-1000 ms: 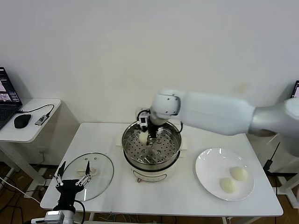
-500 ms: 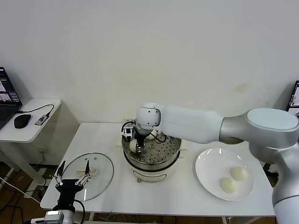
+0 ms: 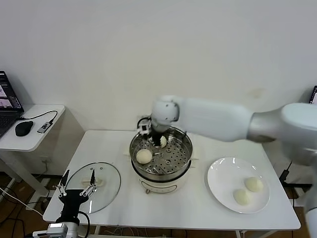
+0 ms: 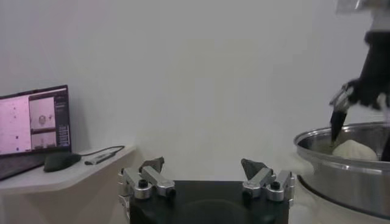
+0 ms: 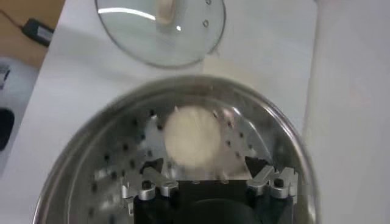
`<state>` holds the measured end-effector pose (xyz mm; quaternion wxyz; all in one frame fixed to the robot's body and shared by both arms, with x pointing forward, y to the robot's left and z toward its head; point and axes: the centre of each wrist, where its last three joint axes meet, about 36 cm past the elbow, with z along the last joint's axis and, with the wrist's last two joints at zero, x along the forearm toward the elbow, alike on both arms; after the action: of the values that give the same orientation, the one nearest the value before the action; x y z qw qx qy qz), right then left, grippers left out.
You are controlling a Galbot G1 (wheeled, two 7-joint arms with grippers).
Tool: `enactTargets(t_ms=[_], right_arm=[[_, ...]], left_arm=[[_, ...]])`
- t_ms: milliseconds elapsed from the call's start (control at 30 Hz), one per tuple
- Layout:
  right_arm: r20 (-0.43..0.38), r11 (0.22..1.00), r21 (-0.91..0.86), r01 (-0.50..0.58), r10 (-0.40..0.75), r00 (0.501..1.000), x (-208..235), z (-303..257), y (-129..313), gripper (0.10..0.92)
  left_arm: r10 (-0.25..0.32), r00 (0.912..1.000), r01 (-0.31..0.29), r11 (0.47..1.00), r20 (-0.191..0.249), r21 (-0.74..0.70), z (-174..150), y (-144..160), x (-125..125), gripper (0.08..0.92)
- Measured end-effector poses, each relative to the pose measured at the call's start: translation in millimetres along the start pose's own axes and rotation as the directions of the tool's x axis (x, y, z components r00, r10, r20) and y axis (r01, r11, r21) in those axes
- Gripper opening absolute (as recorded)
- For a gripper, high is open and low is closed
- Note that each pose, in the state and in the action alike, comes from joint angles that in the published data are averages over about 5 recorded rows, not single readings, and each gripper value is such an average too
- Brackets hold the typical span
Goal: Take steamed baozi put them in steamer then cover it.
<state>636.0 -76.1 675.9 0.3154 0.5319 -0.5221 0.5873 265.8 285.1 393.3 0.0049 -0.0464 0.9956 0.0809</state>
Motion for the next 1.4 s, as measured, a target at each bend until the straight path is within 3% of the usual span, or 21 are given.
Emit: enactTargets(t_ms=[267, 467, 1033, 1400], right_arm=[[-0.043, 0.998, 0.05, 0.042, -0.04, 0.998, 42, 87, 43, 0.823], [-0.058, 0.998, 0.037, 0.057, -0.055, 0.997, 45, 149, 91, 0.823], [-0.117, 0.989, -0.097, 0.114, -0.125, 0.985, -24, 256, 220, 0.823], [-0.151, 0.982, -0.115, 0.147, -0.164, 0.975, -60, 273, 255, 0.823]], left_arm=[[0.012, 0.9999, -0.012, 1.0, -0.003, -0.002, 1, -3, 1, 0.823], [0.023, 0.9997, -0.023, 1.0, -0.01, -0.01, 3, -7, 3, 0.823], [0.028, 0.9993, -0.028, 0.999, -0.025, -0.021, 9, -14, 7, 0.823], [0.023, 0.9992, -0.023, 0.999, -0.032, -0.024, 12, -15, 9, 0.823]])
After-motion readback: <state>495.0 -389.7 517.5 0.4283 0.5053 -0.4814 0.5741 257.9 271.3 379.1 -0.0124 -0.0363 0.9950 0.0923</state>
